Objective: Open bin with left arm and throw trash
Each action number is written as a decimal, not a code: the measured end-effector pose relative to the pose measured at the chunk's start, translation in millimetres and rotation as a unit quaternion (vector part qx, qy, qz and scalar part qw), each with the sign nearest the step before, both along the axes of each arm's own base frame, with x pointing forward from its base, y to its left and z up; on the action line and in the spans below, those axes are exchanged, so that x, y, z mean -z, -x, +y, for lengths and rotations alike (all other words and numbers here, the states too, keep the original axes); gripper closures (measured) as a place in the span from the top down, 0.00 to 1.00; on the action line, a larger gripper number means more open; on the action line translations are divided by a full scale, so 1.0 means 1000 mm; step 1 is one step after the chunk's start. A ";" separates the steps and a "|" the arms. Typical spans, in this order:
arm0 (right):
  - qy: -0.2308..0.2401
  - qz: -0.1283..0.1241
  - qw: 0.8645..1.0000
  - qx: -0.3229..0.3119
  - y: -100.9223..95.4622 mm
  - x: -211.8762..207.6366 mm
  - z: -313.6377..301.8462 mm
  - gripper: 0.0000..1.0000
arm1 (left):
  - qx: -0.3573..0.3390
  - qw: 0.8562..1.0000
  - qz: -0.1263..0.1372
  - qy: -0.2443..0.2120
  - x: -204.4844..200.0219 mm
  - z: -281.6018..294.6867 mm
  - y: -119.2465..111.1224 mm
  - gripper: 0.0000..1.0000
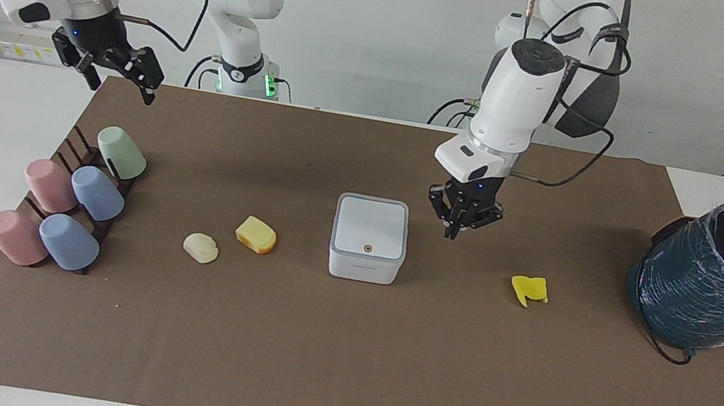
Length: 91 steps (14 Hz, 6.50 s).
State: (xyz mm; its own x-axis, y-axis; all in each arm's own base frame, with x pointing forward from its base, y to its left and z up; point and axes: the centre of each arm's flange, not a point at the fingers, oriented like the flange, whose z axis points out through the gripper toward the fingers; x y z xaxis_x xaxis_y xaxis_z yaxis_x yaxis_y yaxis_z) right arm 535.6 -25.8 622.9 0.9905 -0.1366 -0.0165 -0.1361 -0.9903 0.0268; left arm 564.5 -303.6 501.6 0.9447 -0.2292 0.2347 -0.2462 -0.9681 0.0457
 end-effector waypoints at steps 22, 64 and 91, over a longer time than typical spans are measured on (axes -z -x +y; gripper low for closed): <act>-0.036 -0.049 0.997 -0.051 -0.055 0.151 0.069 1.00 | 0.014 0.993 0.104 -0.062 0.024 -0.032 0.062 0.48; -0.264 0.057 0.959 0.081 -0.053 0.214 0.328 0.25 | -0.085 0.996 0.027 0.027 0.057 0.133 -0.051 0.05; -0.046 -0.058 0.923 -0.378 -0.075 0.326 0.074 0.93 | -0.041 0.998 0.048 0.010 0.006 0.035 0.008 1.00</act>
